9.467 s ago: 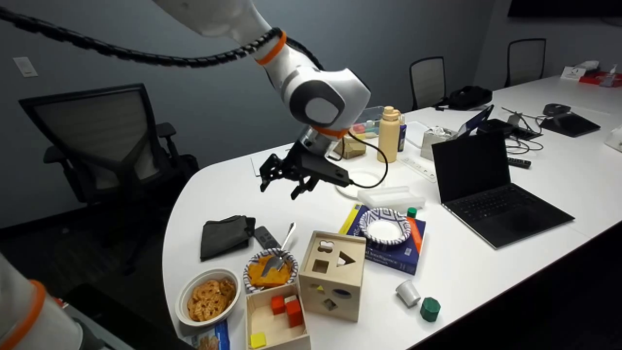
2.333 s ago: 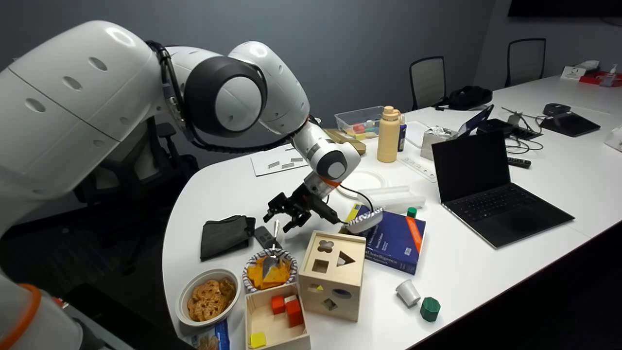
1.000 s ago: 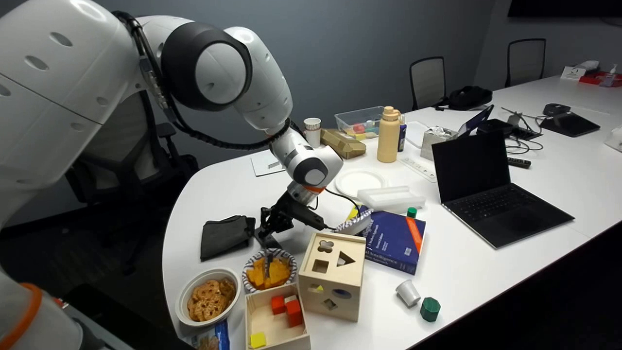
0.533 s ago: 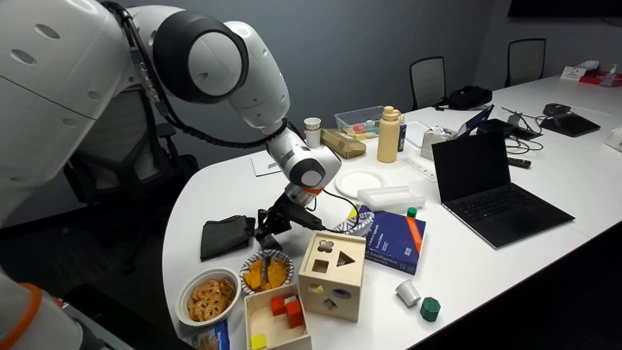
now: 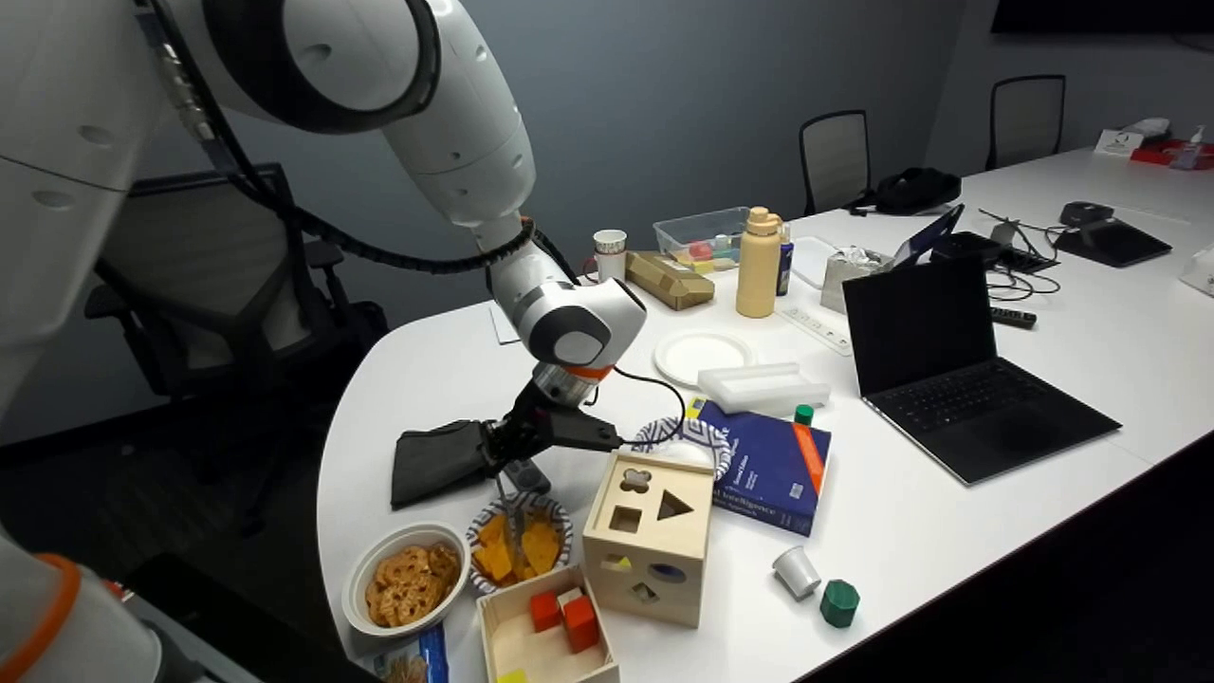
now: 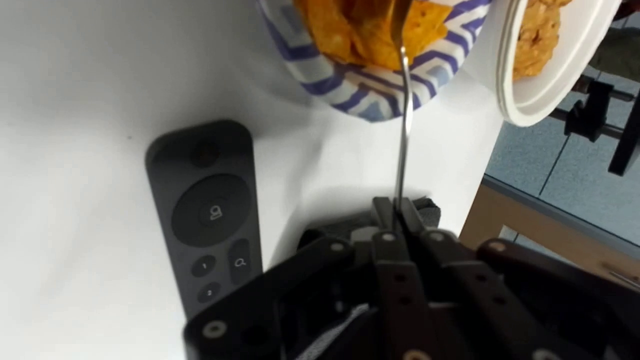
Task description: Use the spoon to stir in the bowl
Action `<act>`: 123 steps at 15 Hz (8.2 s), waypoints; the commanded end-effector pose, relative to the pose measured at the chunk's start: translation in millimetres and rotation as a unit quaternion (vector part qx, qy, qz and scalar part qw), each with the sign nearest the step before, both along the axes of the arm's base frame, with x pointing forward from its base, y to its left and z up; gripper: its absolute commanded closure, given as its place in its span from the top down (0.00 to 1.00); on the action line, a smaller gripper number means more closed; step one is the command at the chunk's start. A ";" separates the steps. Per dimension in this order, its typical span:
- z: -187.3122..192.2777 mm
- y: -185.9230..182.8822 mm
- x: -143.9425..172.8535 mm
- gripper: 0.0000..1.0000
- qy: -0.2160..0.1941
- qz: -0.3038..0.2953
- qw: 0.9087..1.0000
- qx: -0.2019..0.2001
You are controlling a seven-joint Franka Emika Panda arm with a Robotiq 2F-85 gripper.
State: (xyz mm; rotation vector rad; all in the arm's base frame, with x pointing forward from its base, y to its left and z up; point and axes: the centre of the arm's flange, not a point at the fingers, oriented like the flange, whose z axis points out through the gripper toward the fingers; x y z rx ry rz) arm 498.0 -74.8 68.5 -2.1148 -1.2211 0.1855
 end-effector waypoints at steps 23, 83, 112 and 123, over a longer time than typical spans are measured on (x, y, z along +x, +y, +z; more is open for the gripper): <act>58.3 6.3 -53.5 0.01 -0.189 0.003 0.975 0.118; 51.9 29.4 -52.9 0.01 -0.234 -0.046 0.967 -0.090; 47.2 29.7 -74.6 0.01 -0.217 0.006 0.976 0.016; 50.1 33.5 -55.2 0.01 -0.285 -0.024 0.958 0.015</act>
